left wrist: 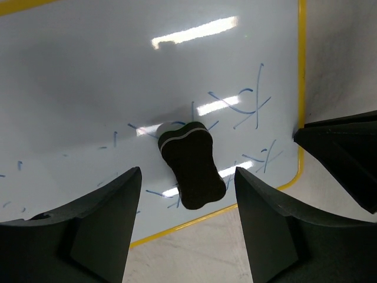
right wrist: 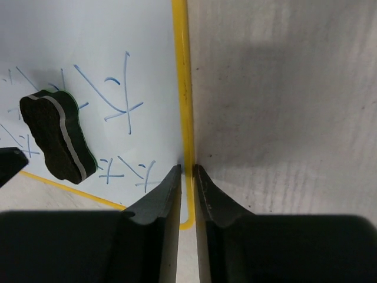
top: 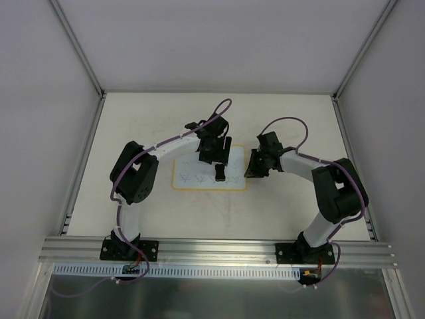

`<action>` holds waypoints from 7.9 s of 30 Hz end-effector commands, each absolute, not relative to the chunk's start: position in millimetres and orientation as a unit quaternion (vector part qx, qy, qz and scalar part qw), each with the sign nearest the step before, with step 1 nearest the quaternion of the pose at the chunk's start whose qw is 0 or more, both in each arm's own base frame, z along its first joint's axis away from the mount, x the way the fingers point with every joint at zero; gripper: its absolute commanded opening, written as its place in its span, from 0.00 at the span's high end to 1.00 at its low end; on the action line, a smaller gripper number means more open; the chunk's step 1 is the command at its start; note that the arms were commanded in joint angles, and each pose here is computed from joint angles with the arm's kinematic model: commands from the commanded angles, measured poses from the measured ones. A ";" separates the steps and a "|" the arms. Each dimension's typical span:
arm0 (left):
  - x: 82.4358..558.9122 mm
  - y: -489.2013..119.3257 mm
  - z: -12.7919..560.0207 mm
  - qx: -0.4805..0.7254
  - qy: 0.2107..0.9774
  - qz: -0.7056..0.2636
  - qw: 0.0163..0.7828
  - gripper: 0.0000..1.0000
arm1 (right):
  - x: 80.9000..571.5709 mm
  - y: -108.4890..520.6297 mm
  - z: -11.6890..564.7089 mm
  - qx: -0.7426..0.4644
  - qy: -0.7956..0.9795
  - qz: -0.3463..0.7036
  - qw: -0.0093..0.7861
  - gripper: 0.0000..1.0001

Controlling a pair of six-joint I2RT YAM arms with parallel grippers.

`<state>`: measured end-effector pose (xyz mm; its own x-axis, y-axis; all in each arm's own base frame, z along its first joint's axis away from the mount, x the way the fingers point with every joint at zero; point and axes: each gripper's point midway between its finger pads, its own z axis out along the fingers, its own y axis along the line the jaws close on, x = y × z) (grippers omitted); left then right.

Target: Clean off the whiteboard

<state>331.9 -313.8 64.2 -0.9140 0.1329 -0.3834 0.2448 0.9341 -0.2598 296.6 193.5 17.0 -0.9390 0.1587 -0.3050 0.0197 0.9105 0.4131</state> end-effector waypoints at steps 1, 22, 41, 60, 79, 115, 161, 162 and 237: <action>320.8 -307.6 59.0 0.097 0.971 -0.127 0.179 0.36 | 293.9 197.6 21.7 0.058 0.961 0.199 0.184 0.84; 311.6 -310.1 43.9 0.096 0.976 -0.066 0.186 0.48 | 292.4 208.6 26.5 0.045 0.960 0.191 0.200 0.82; 314.5 -301.6 36.2 0.105 0.976 -0.038 0.187 0.87 | 304.7 203.6 40.7 0.025 0.955 0.170 0.242 0.77; 314.6 -295.3 39.6 0.122 0.975 -0.044 0.181 1.00 | 328.3 203.5 20.1 0.001 0.962 0.133 0.237 0.80; 331.4 -216.3 29.4 0.036 0.987 -0.017 0.156 1.00 | 293.9 168.3 -15.2 -0.023 0.987 0.043 0.153 1.00; 303.7 -308.4 -21.2 0.202 0.973 -0.060 0.092 1.00 | 300.3 201.0 -2.8 -0.047 0.979 0.103 0.168 1.00; 292.6 -277.1 -15.4 0.059 0.991 -0.072 0.098 1.00 | 298.6 213.7 4.3 -0.027 0.973 0.119 0.194 1.00; 293.5 -279.8 -13.5 0.056 0.991 -0.074 0.100 1.00 | 297.9 213.9 5.4 -0.028 0.973 0.120 0.194 1.00; 284.7 -211.0 25.0 0.004 0.986 -0.045 0.163 1.00 | 276.6 219.4 -3.1 -0.074 0.967 0.131 0.204 1.00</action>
